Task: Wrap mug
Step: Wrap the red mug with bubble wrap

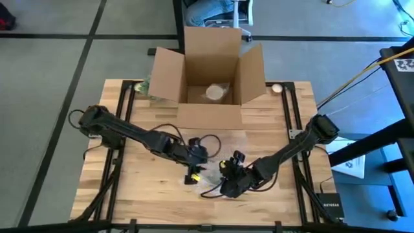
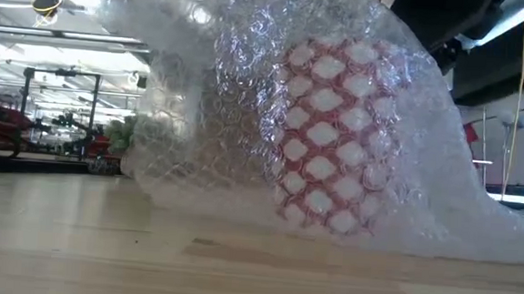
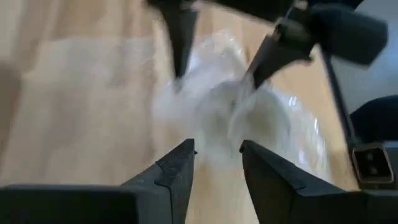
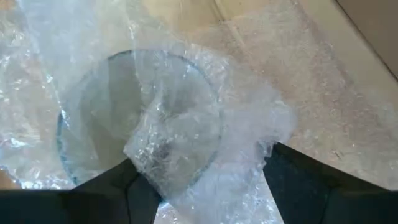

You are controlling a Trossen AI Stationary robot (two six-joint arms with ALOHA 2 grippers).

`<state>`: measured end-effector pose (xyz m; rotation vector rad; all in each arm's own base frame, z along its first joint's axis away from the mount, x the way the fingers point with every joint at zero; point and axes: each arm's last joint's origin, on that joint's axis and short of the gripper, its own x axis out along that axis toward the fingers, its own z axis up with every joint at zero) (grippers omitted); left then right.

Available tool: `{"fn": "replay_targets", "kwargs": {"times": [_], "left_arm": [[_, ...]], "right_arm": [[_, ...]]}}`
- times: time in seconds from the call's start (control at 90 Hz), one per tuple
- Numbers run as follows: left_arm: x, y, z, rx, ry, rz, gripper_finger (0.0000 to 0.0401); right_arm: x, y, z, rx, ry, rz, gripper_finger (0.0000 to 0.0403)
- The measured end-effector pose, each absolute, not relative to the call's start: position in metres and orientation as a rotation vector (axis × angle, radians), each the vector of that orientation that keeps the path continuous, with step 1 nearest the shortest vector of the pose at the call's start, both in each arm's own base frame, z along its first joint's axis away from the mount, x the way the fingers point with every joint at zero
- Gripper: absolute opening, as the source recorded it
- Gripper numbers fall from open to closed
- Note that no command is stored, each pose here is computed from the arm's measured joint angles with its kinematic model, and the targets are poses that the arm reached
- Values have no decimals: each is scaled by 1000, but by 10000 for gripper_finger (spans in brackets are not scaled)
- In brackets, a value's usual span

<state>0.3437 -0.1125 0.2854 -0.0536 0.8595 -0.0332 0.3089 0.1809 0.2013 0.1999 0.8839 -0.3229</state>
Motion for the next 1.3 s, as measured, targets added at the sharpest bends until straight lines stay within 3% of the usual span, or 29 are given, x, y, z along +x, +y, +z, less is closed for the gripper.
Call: {"fn": "replay_targets", "kwargs": {"times": [0.2,0.378,0.511,0.656,1.033,1.3], "left_arm": [[301,-131,263,-6,1076,130,120],[288,-168,216,37,979,-43,120],[305,-177,231,48,696,-68,120],[321,-168,245,101,541,-67,120],[369,-140,199,-26,552,-131,120],[376,-140,183,-78,586,-164,120]], "right_arm": [[309,181,201,183,888,-309,237],[309,181,202,165,884,-305,237],[309,181,202,158,884,-302,237],[309,181,202,165,888,-298,237],[311,183,202,192,882,-278,237],[311,188,235,201,1026,-206,237]]}}
